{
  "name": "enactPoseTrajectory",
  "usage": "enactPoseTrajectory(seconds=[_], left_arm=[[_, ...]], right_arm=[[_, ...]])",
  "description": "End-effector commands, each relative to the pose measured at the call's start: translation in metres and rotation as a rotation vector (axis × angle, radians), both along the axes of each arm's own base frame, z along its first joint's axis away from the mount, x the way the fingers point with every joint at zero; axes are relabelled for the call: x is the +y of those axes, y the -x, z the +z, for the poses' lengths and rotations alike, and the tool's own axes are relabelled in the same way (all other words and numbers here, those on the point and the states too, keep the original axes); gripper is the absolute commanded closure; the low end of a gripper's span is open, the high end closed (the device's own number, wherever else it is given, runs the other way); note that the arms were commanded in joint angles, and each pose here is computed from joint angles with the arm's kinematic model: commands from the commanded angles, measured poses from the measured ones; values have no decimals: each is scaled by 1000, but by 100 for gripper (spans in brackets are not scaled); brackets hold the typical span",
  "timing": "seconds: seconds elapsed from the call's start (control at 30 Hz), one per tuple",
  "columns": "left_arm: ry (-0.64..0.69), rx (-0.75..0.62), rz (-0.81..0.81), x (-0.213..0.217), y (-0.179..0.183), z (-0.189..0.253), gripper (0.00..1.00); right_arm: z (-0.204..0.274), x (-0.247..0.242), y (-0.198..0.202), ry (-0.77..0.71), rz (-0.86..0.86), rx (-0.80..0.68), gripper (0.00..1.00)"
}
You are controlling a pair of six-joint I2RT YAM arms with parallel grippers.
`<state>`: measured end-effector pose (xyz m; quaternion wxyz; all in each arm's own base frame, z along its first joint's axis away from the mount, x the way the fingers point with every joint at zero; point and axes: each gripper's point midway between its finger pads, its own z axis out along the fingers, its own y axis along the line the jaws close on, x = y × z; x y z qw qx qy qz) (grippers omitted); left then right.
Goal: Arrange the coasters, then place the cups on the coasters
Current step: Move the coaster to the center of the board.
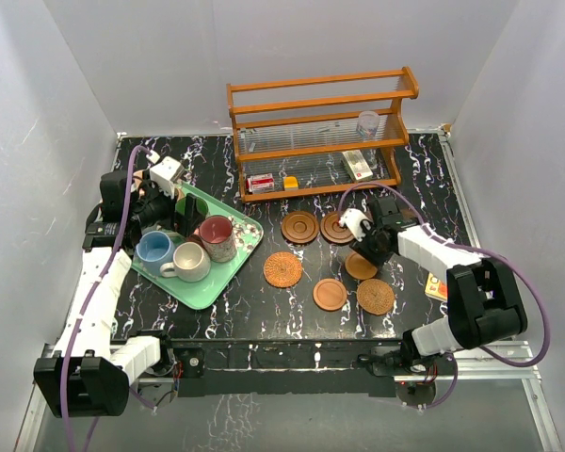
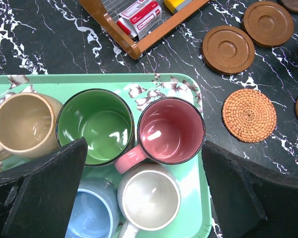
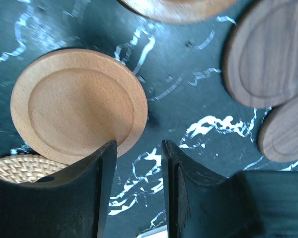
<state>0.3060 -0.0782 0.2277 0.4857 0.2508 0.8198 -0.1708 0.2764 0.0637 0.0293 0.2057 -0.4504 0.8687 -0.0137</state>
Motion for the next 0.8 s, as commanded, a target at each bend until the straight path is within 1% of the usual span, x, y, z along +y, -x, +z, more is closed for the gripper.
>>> enactPoseTrajectory(seconds=[0.0,0.17,0.27,0.33,0.5,0.77], left_arm=[[5,-33,-28,-4,6,7,1],[6,-34,-27,-4,5,7,1],[7,-36,-28,-4,5,7,1],[8,-32,-30,-5,5,6,1],[7,-31,-31,-5,5,5,1],[2,-23,-29,-4,5,2,1]], right_arm=[[16,-15,-9,17,-22,-51,61],[43,8,-11,-121,-39,-48,59],[56,26,-6,-212,-18,-37,55],[62,39,-3,-246,13,-39,54],[58,69,11,-256,106,-23,51],[36,113,32,-212,241,15,50]])
